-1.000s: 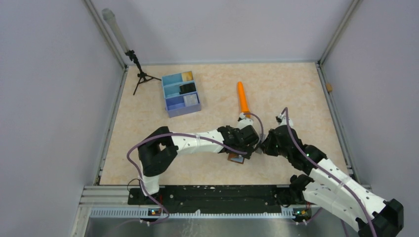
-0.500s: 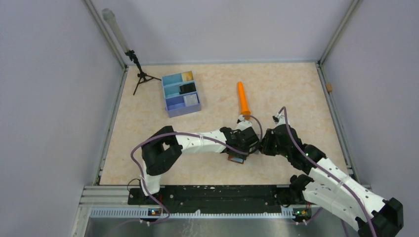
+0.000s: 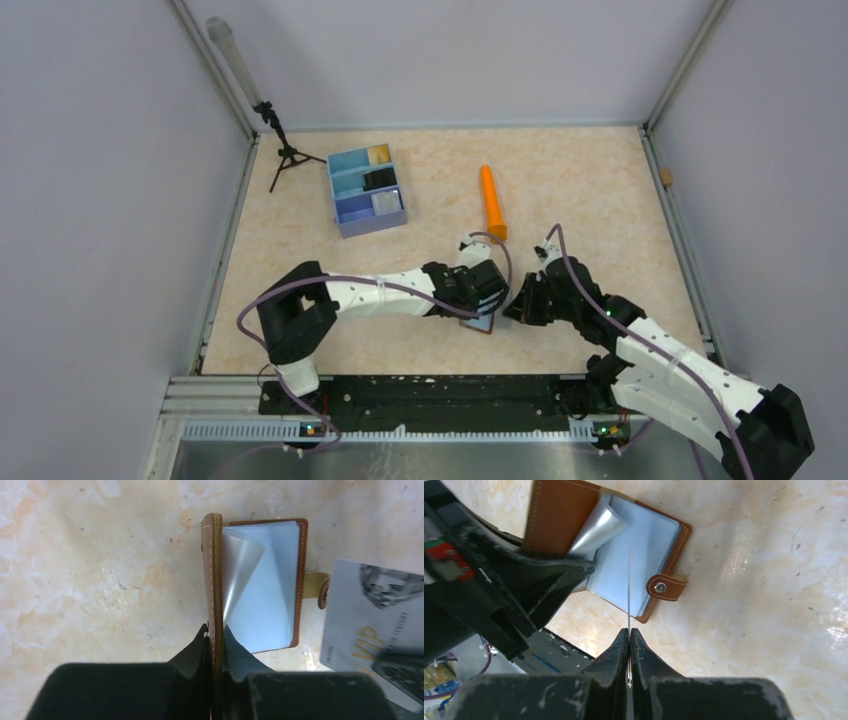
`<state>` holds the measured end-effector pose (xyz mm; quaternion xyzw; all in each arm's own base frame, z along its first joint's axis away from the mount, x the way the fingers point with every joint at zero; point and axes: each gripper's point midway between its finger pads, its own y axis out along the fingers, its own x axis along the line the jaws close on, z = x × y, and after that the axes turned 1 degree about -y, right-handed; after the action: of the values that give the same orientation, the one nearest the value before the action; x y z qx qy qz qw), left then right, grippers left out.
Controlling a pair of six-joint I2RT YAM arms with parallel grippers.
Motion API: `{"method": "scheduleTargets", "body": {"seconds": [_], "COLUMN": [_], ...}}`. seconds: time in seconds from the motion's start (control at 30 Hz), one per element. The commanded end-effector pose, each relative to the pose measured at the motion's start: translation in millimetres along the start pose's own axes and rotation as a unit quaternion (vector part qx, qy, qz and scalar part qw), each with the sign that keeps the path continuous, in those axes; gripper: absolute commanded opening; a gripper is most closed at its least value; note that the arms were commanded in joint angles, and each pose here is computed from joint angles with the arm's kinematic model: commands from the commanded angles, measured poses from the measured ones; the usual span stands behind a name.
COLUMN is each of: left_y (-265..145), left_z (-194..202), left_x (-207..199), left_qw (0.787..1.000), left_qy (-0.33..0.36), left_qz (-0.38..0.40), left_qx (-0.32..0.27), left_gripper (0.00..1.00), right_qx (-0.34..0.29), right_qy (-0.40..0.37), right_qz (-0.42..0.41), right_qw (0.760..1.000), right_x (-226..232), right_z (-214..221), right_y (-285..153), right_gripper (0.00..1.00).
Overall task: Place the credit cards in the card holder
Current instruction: Insert the credit card into the card holder.
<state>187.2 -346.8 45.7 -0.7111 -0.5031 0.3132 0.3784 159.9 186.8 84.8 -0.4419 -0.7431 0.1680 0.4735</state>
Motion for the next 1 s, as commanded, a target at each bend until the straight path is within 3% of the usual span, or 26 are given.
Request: {"method": "scheduleTargets", "body": {"seconds": [0.0, 0.2, 0.47, 0.6, 0.8, 0.97], "left_y": [-24, -30, -53, -67, -63, -52], "left_z": [-29, -25, -40, -50, -48, -32], "left_x": [-5, -1, -11, -29, -15, -3], "left_qw": [0.994, 0.984, 0.969, 0.953, 0.949, 0.945], "left_qy": [-0.079, -0.138, -0.173, -0.186, -0.212, -0.232], "left_qz": [0.045, 0.080, 0.140, 0.210, 0.200, 0.204], "left_qx": [-0.065, -0.083, -0.107, -0.111, -0.122, -0.112], "left_gripper": [0.06, 0.00, 0.00, 0.00, 0.00, 0.00], "right_qx": [0.003, 0.007, -0.004, -0.026, -0.054, -0.042], "right_qy": [-0.002, -0.002, 0.001, 0.008, -0.011, -0.016], "right_qz": [-0.035, -0.033, -0.003, -0.005, 0.011, 0.005], "right_qw": [0.999, 0.999, 1.000, 1.000, 0.998, 0.999], "right_x": [18, 11, 0, 4, 17, 21], "right_z": [-6, 1, 0, -10, -37, -37], "right_y": [0, 5, 2, -6, -30, -27], "right_gripper": [0.00, 0.00, 0.00, 0.00, 0.00, 0.00]}}
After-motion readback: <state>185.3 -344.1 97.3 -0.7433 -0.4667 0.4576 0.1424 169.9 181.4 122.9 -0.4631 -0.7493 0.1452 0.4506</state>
